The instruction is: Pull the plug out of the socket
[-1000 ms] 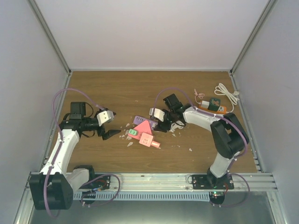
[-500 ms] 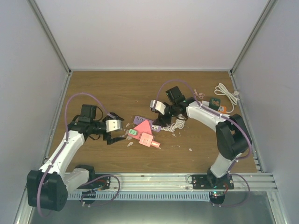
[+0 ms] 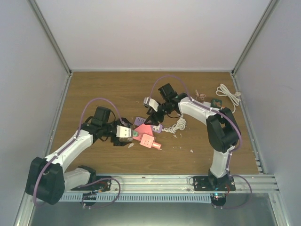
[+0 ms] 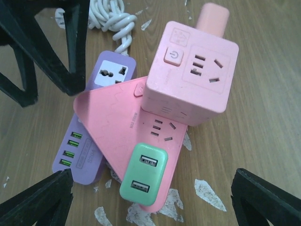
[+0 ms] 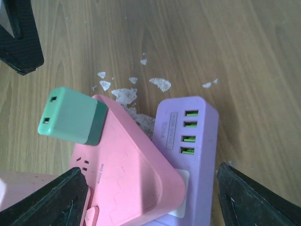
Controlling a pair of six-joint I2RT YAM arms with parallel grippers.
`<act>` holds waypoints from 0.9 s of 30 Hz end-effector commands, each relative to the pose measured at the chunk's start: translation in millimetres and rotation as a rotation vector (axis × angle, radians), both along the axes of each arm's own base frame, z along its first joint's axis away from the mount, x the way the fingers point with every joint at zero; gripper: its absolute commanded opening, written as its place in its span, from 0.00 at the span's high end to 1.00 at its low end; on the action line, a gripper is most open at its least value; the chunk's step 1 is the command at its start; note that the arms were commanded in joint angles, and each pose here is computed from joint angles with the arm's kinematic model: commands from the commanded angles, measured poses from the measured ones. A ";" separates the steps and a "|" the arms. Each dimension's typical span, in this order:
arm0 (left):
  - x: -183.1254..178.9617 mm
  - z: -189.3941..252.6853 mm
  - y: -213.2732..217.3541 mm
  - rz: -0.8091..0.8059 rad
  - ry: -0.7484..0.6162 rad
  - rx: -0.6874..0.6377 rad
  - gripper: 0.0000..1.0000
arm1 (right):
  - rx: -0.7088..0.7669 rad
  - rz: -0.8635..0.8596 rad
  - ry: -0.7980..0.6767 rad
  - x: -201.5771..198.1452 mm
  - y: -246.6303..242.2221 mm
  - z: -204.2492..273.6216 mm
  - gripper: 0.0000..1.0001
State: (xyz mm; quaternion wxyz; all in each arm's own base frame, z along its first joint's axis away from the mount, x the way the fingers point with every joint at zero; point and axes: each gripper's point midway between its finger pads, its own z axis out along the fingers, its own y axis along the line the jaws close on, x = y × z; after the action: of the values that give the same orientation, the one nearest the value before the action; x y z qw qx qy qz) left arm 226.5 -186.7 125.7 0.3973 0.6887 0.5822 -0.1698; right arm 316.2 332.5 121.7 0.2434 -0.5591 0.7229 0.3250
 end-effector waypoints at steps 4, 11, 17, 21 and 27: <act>17.5 -10.0 -11.6 -0.028 -0.102 0.034 0.11 | -0.032 -0.003 0.106 -4.9 7.5 -26.6 0.24; 23.6 -18.9 -15.4 -0.043 -0.106 0.049 0.17 | -0.066 0.004 0.142 -6.6 5.8 -53.4 0.32; 24.1 -27.7 -16.0 -0.051 -0.121 0.069 0.27 | -0.073 0.015 0.173 -9.7 6.0 -65.3 0.37; 23.7 -31.8 -15.8 -0.061 -0.146 0.081 0.33 | -0.073 0.020 0.193 -10.4 7.7 -72.0 0.40; 23.9 -41.4 -14.0 -0.068 -0.141 0.103 0.43 | -0.051 0.032 0.231 -11.3 13.1 -69.5 0.34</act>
State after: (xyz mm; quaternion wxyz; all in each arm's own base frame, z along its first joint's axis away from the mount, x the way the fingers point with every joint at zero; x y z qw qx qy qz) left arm 247.1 -197.4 87.9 0.3861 0.7282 0.5545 -0.1151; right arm 315.8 341.9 67.0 0.1724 -0.5367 0.7437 0.3594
